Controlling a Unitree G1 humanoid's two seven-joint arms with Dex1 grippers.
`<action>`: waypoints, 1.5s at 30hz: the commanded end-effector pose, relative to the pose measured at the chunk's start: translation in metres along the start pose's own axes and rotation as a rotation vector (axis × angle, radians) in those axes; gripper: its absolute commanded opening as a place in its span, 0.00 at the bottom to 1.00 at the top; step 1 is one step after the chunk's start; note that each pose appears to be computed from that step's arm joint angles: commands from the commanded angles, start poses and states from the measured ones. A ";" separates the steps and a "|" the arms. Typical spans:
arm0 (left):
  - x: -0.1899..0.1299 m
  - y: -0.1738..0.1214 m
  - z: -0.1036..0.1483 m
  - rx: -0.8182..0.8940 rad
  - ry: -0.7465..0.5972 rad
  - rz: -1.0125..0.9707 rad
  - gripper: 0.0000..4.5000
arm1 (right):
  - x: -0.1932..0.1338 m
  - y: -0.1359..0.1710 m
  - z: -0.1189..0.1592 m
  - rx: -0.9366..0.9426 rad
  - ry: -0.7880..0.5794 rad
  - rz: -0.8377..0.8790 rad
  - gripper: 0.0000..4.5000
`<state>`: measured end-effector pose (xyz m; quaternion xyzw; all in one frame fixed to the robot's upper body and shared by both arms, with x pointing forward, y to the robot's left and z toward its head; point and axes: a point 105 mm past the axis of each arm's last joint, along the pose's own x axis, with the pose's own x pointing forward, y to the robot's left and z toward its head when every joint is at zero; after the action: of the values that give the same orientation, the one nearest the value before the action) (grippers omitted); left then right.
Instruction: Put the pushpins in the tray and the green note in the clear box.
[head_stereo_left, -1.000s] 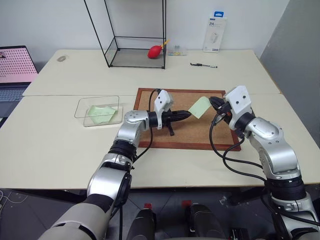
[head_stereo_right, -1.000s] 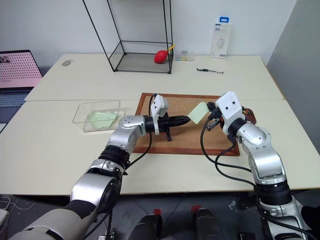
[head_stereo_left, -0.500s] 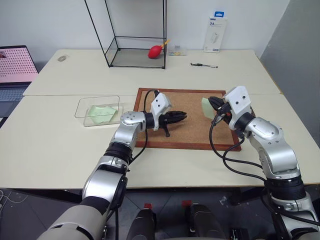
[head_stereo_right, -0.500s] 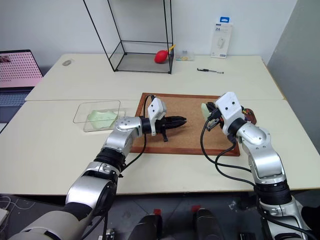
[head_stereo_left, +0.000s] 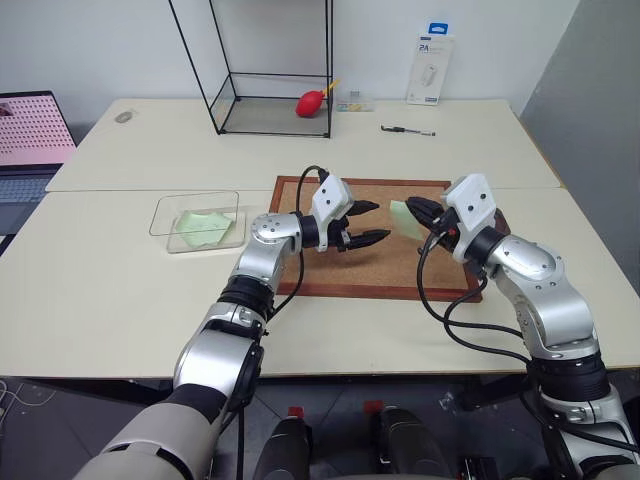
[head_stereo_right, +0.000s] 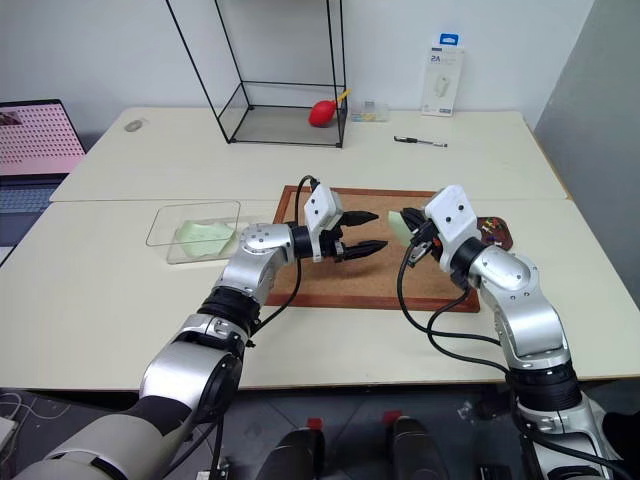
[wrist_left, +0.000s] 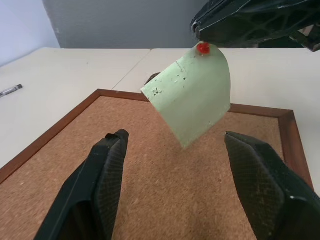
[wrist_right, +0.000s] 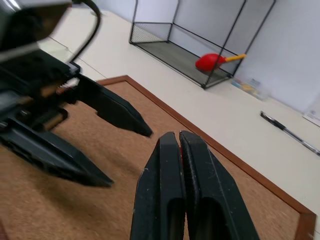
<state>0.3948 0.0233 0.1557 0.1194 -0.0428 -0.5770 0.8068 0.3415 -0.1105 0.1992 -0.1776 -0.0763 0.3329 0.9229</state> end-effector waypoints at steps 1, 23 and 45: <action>0.008 0.000 0.013 0.009 -0.021 -0.031 0.71 | 0.000 0.012 0.022 -0.005 -0.088 0.061 0.00; 0.007 -0.006 0.013 -0.137 -0.055 -0.105 0.22 | 0.001 0.016 0.023 0.011 -0.087 0.090 0.00; 0.003 -0.002 0.019 -0.131 -0.118 -0.051 0.00 | -0.004 -0.040 -0.010 0.361 0.041 -0.273 0.00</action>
<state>0.3891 0.0158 0.1591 0.0305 -0.0145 -0.6106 0.7912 0.3586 -0.1228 0.1923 -0.0525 -0.0191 0.2636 0.9630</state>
